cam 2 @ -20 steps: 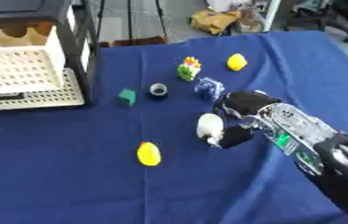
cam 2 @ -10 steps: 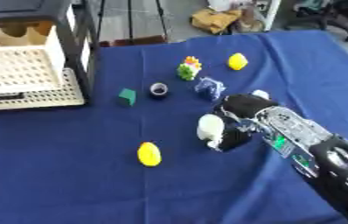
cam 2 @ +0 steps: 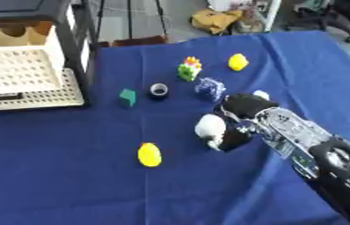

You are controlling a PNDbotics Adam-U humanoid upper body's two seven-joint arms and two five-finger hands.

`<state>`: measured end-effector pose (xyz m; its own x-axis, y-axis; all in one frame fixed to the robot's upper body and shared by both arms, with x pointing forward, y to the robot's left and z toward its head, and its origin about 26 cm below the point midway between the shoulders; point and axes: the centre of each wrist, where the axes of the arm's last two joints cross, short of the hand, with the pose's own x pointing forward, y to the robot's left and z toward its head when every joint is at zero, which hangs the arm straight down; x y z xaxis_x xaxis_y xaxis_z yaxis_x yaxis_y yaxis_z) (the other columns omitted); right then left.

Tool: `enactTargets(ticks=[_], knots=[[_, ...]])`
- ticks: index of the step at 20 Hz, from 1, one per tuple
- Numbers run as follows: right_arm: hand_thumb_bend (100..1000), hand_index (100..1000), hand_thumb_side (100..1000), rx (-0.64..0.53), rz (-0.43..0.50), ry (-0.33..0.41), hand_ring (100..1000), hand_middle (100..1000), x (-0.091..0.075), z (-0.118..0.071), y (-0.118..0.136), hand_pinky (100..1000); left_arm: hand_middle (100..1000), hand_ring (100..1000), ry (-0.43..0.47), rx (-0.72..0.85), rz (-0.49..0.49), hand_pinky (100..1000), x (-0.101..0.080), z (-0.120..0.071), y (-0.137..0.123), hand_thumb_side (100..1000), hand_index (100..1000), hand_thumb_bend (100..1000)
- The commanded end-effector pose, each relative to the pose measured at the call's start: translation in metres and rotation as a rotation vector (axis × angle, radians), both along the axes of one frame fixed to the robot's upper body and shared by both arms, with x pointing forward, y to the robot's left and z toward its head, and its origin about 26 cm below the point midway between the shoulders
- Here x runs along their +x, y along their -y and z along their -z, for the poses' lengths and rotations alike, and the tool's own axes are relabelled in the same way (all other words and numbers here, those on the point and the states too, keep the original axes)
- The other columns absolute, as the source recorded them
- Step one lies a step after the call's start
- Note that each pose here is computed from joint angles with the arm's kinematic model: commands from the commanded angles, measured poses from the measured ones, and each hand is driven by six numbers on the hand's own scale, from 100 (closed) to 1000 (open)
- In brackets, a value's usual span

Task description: Pick up objects from table and place into drawer.

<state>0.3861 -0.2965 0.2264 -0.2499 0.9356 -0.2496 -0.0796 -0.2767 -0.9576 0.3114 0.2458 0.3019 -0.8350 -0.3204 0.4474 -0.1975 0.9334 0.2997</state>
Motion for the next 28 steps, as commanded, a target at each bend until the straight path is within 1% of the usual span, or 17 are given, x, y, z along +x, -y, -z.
enactTargets(ticks=[1, 7, 9, 14, 16, 19, 25, 28], knots=[[309, 672, 666, -0.003, -0.012, 0.038, 615, 356, -0.004, -0.014, 0.002, 456, 728, 804, 0.027, 0.02, 0.002, 657, -0.004, -0.008, 0.0, 1000, 917, 100], [251, 651, 677, -0.002, -0.042, 0.056, 602, 340, -0.009, -0.02, -0.001, 443, 728, 805, 0.026, 0.023, 0.005, 656, -0.004, -0.008, 0.0, 1000, 917, 100], [246, 647, 660, 0.0, -0.053, 0.063, 599, 336, -0.012, -0.022, -0.002, 441, 729, 805, 0.025, 0.025, 0.005, 656, -0.004, -0.008, 0.0, 1000, 917, 100], [225, 639, 672, 0.006, -0.083, 0.085, 593, 329, -0.023, -0.033, -0.005, 437, 729, 805, 0.023, 0.027, 0.001, 656, -0.004, -0.008, -0.001, 1000, 916, 100], [226, 638, 664, 0.005, -0.097, 0.094, 593, 328, -0.028, -0.038, -0.006, 437, 729, 805, 0.021, 0.03, 0.001, 655, -0.004, -0.008, -0.001, 1000, 916, 100], [217, 633, 669, 0.004, -0.13, 0.114, 590, 321, -0.038, -0.049, -0.01, 435, 730, 806, 0.019, 0.034, 0.001, 655, -0.004, -0.008, -0.001, 1000, 916, 100], [195, 626, 676, 0.006, -0.194, 0.156, 587, 314, -0.052, -0.074, -0.025, 432, 730, 806, 0.015, 0.042, 0.0, 655, -0.004, -0.007, -0.002, 1000, 916, 100], [191, 621, 688, 0.014, -0.231, 0.183, 586, 309, -0.063, -0.087, -0.033, 431, 731, 806, 0.013, 0.045, 0.002, 655, -0.004, -0.007, -0.002, 1000, 916, 100]])
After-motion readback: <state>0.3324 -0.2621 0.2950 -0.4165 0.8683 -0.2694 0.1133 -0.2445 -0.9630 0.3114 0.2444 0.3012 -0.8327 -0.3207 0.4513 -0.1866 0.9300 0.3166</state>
